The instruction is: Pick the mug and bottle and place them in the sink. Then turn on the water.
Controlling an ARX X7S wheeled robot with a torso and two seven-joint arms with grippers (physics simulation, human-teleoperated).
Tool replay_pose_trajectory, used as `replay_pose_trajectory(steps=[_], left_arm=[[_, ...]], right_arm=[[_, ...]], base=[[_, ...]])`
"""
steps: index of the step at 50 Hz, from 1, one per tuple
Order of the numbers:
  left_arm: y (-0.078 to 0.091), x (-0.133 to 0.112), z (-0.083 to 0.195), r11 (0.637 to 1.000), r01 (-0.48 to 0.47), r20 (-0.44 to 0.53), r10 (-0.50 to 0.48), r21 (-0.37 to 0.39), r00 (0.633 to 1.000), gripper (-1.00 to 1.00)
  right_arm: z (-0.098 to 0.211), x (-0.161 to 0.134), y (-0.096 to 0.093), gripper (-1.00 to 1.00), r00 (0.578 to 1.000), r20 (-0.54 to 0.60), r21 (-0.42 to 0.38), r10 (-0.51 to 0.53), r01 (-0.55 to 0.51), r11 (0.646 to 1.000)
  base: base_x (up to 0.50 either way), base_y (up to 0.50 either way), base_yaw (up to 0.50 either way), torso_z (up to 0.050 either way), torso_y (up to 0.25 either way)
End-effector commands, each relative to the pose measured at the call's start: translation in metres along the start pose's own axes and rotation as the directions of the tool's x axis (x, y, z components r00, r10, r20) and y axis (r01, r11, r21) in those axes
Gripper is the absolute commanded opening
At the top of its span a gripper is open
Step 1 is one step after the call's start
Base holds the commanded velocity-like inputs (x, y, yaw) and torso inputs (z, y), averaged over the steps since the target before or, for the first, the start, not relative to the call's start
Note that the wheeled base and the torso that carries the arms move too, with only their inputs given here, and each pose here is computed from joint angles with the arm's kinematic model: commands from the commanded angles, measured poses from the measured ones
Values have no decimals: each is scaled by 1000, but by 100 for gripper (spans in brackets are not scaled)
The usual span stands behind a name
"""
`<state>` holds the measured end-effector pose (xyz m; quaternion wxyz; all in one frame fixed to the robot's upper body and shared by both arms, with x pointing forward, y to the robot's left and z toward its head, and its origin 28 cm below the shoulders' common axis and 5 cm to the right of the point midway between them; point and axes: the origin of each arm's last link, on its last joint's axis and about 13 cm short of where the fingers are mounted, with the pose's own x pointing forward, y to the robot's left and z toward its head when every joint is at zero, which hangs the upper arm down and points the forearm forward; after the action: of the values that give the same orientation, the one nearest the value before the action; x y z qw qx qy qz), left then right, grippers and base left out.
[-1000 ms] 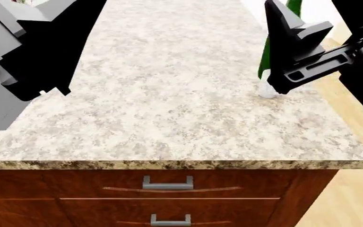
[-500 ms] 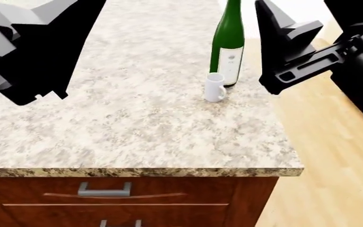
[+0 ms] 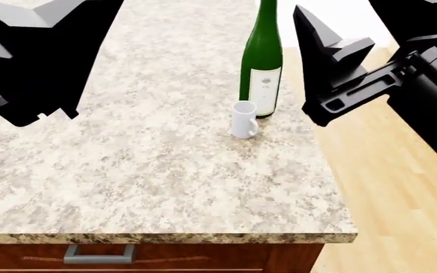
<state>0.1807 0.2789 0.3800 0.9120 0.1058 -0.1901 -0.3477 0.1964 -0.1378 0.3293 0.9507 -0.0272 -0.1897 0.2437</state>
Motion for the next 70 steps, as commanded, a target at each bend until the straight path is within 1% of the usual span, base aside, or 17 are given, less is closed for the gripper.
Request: replay_pose_trajectory(steps=[1,3,5,10,16,26,27,30,38,40,43,45,46,50,55,61,70], left_arm=[[0,3,3,1000,-3,15,3,7,1000,100],[1,4,4,1000,-2,17,2,8,1000,100],[2,5,5,1000,-6,21,6,11,1000,100],[2,5,4,1000,-6,24,6,9,1000,100],[1,6,4,1000,-4,24,4,6,1000,100],[0,11,2,1000,16,21,-16,0,1000,100],[0,11,3,1000,16,21,-16,-1,1000,100],[0,11,3,1000,17,19,-17,-1,1000,100],[0,11,3,1000,17,22,-17,1,1000,100],[0,11,4,1000,18,24,-18,2,1000,100],[0,11,4,1000,21,22,-21,4,1000,100],[0,11,5,1000,21,23,-21,3,1000,100],[-1,11,4,1000,22,21,-23,5,1000,100],[-1,11,5,1000,23,21,-23,7,1000,100],[-1,11,5,1000,23,23,-23,5,999,100],[-1,11,5,1000,24,22,-24,3,999,100],[-1,13,7,1000,30,22,-31,6,999,100]], right_arm=[[-10,-9,3,100,993,-108,18,43,-42,999],[-13,-12,5,100,991,-118,16,62,-61,998],[-19,-15,6,100,981,-174,39,89,-84,996],[-24,-20,7,100,978,-188,41,92,-85,995],[-37,-26,12,100,947,-277,67,164,-151,986],[-50,-23,10,100,938,-309,65,159,-146,987],[-52,-22,9,100,932,-334,85,139,-117,990],[-55,-21,7,100,938,-323,42,128,-120,992],[-54,-26,5,100,940,-321,37,116,-110,993],[-55,-28,5,100,929,-349,47,123,-113,992],[-56,-30,5,100,930,-345,67,126,-110,992],[-55,-32,6,100,923,-357,87,146,-123,989],[-54,-34,7,100,920,-350,77,177,-160,984],[-53,-35,4,100,931,-335,86,144,-121,989],[-52,-36,3,100,932,-331,83,146,-125,989],[-53,-38,6,100,923,-342,86,175,-155,984],[-54,-45,10,100,896,-364,121,255,-226,967]], base=[[0,0,0,0,0],[0,0,0,0,0],[0,0,0,0,0],[0,0,0,0,0],[0,0,0,0,0],[0,0,0,0,0],[0,0,0,0,0],[17,0,0,0,0],[336,-1,0,0,0],[223,0,0,0,0],[0,0,0,0,0],[0,0,0,0,0],[0,0,0,0,0],[49,0,0,0,0],[257,0,0,0,0],[35,0,0,0,2],[0,0,0,0,0]])
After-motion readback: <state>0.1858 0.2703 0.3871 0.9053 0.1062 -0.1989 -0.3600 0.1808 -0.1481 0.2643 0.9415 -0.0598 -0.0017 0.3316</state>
